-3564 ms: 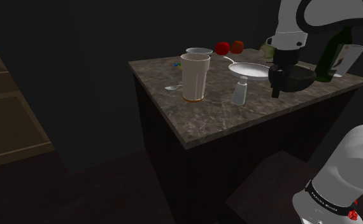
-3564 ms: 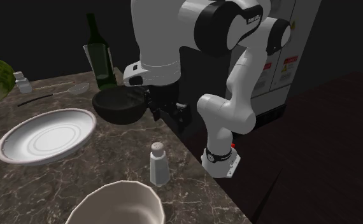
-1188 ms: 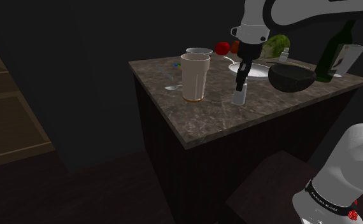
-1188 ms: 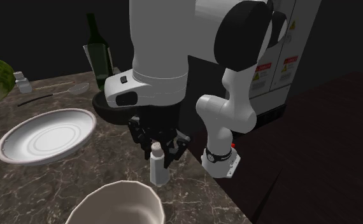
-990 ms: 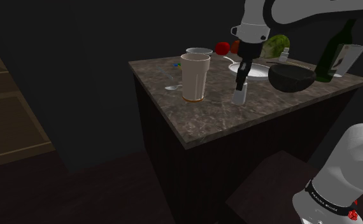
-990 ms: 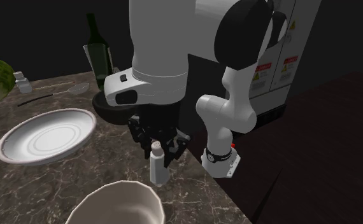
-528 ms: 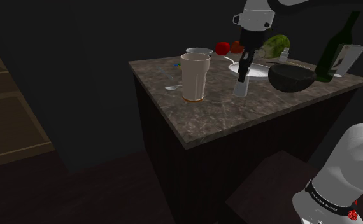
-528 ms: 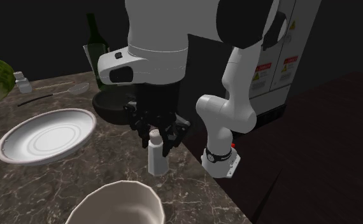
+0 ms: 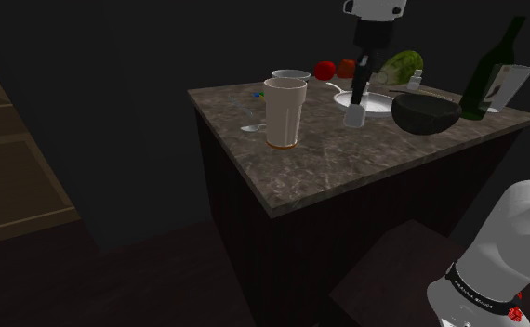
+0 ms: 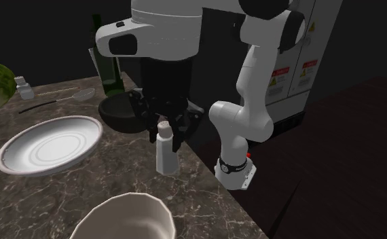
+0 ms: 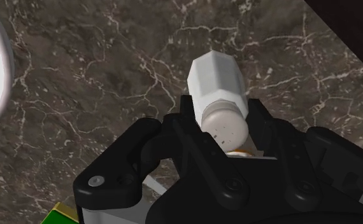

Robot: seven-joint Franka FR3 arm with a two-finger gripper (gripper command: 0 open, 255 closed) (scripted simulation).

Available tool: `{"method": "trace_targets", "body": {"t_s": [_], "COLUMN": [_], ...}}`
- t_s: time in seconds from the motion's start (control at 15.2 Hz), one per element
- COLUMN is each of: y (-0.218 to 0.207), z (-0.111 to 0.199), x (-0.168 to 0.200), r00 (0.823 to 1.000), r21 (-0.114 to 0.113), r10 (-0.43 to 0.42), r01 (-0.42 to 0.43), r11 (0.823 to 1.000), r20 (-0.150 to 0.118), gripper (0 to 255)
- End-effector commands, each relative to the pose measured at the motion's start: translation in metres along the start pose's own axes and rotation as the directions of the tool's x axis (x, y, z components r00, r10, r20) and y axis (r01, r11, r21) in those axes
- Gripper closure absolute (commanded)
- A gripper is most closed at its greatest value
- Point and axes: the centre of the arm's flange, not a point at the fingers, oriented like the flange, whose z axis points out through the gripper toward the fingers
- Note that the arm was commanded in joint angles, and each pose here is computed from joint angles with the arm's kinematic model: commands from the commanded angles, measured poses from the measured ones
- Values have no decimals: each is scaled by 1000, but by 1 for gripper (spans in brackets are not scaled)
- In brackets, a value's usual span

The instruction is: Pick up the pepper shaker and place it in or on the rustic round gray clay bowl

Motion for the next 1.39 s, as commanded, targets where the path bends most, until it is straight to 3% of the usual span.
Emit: {"method": "trace_targets", "body": {"t_s": [0.0, 1.06, 1.32], "y": [1, 10, 53], "z": [-11, -93, -94], "x": [0, 1, -29], "r00": [1000, 1000, 1000], "r21": [0, 0, 0], "r10": [0, 0, 0], "r01": [0, 0, 0], "r11": [1000, 1000, 1000], "r20": [0, 0, 0], "gripper": [255, 255, 255]}}
